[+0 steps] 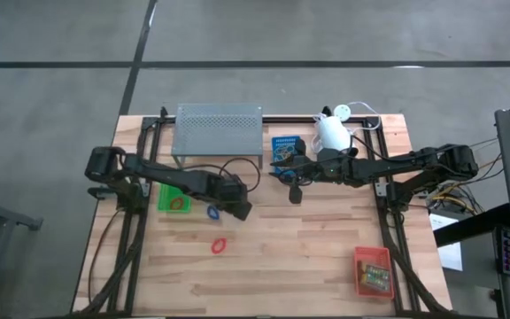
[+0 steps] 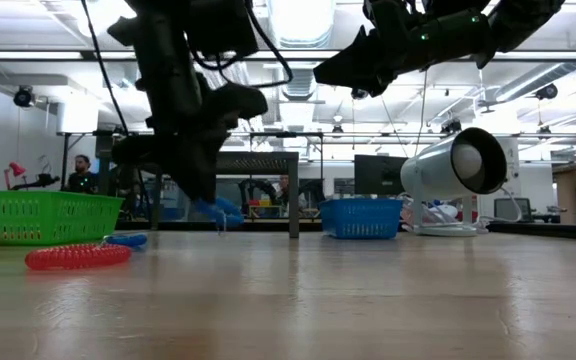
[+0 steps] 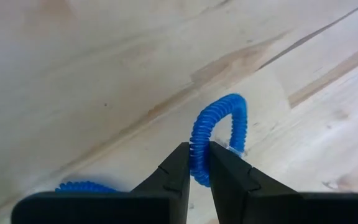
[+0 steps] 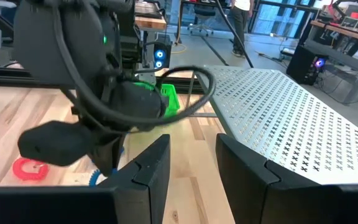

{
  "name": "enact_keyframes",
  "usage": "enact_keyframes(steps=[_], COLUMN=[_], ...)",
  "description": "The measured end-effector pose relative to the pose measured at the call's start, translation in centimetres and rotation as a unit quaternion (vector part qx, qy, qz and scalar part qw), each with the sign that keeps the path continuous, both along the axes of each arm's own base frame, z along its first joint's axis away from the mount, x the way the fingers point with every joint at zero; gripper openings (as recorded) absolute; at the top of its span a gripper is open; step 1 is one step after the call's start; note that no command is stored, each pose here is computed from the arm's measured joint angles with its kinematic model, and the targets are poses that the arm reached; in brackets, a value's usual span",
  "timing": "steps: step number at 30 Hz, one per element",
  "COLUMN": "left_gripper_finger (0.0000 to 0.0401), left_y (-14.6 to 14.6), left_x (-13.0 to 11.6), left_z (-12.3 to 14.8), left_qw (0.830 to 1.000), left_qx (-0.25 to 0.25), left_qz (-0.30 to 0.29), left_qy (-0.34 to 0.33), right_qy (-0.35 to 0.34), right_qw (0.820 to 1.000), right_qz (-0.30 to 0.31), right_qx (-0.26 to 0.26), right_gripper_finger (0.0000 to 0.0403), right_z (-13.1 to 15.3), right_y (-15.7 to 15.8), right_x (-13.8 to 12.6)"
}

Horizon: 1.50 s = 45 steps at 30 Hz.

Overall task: Pick & Place Office Desk Supplies
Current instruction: Put the blue spring keychain into the green bin

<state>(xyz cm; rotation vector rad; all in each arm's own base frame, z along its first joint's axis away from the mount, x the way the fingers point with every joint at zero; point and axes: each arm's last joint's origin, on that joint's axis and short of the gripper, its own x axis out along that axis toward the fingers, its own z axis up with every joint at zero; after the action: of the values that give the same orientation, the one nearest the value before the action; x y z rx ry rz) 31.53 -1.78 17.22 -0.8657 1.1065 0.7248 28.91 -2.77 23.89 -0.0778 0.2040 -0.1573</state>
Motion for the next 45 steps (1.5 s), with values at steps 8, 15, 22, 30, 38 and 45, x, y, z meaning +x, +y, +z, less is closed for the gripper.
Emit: enact_keyframes(steps=[8, 15, 22, 30, 38, 45], left_gripper_finger=[0.0053, 0.0053, 0.0053, 0.0053, 0.0053, 0.0053], left_y=[0.4, -0.4, -1.9, -2.3, -2.5, -2.8], left_x=[-0.6, -1.6, -4.1, -8.3, -12.2, -14.4], left_z=[2.2, 4.4, 6.5, 7.1, 6.6, 6.4], left_qw=[0.998, 0.987, 0.976, 0.972, 0.978, 0.979], left_qx=[0.06, 0.143, 0.192, 0.193, 0.142, 0.122], left_qz=[-0.009, -0.008, -0.014, 0.014, 0.112, 0.159], left_qy=[-0.035, -0.07, -0.101, -0.135, -0.106, -0.041], right_qy=[0.0, 0.0, 0.0, 0.0, 0.0, 0.0], right_qw=[1.0, 1.0, 1.0, 1.0, 1.0, 1.0], right_qz=[0.0, 0.0, 0.0, 0.0, 0.0, 0.0], right_qx=[0.0, 0.0, 0.0, 0.0, 0.0, 0.0], right_gripper_finger=[0.0127, 0.0127, 0.0127, 0.0127, 0.0127, 0.0127], right_z=[0.0, 0.0, 0.0, 0.0, 0.0, 0.0], right_y=[0.0, 0.0, 0.0, 0.0, 0.0, 0.0], right_x=[0.0, 0.0, 0.0, 0.0, 0.0, 0.0])
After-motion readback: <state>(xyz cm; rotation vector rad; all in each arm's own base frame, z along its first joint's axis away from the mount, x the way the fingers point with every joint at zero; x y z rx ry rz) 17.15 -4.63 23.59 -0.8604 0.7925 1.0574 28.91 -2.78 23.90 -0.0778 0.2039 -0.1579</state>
